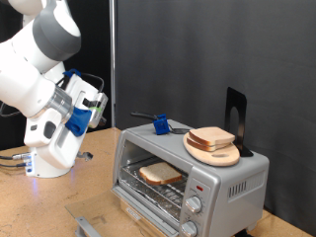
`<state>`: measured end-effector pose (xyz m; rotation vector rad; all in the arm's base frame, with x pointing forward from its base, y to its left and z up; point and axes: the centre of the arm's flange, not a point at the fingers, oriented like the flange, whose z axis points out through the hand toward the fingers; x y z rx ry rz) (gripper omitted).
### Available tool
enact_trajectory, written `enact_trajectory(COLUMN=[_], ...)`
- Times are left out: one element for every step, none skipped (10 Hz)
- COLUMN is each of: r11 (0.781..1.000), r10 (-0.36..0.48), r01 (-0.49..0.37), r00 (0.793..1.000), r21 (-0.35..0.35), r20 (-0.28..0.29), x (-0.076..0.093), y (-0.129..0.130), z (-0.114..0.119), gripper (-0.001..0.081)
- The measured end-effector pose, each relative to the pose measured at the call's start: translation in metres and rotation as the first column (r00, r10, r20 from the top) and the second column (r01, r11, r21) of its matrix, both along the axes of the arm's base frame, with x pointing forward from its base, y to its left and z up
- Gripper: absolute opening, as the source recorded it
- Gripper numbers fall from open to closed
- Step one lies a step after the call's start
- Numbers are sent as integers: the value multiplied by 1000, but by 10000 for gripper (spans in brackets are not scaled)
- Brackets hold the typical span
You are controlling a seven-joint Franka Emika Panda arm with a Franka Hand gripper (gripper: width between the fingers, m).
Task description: Make a piece of toast with the oven
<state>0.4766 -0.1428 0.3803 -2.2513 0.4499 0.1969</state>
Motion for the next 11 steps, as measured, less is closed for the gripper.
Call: enact_trajectory(r11=[999,998,996,995,995,994,994,996,997,998,997], r10=[-16,-31,-46,-63,-83,-95,-94,-77,-58,-46,-42], r01=[19,36,53,69,87,98,96,79,61,50,46], r00=[998,996,995,995,994,994,994,995,996,997,997], r21=[38,61,75,73,59,46,43,42,44,49,55], r20=[-56,-86,-86,-81,-69,-59,-54,-57,-65,-69,-69], x=[-3,-4,-5,-6,-6,-6,-7,-10,-11,-12,-13], y=[-5,-15,-27,-41,-53,-64,-73,-82,-91,-100,-106], z=[5,7,7,2,-5,-15,-25,-35,-44,-53,-60], gripper=[682,682,682,682,682,682,682,682,682,682,682])
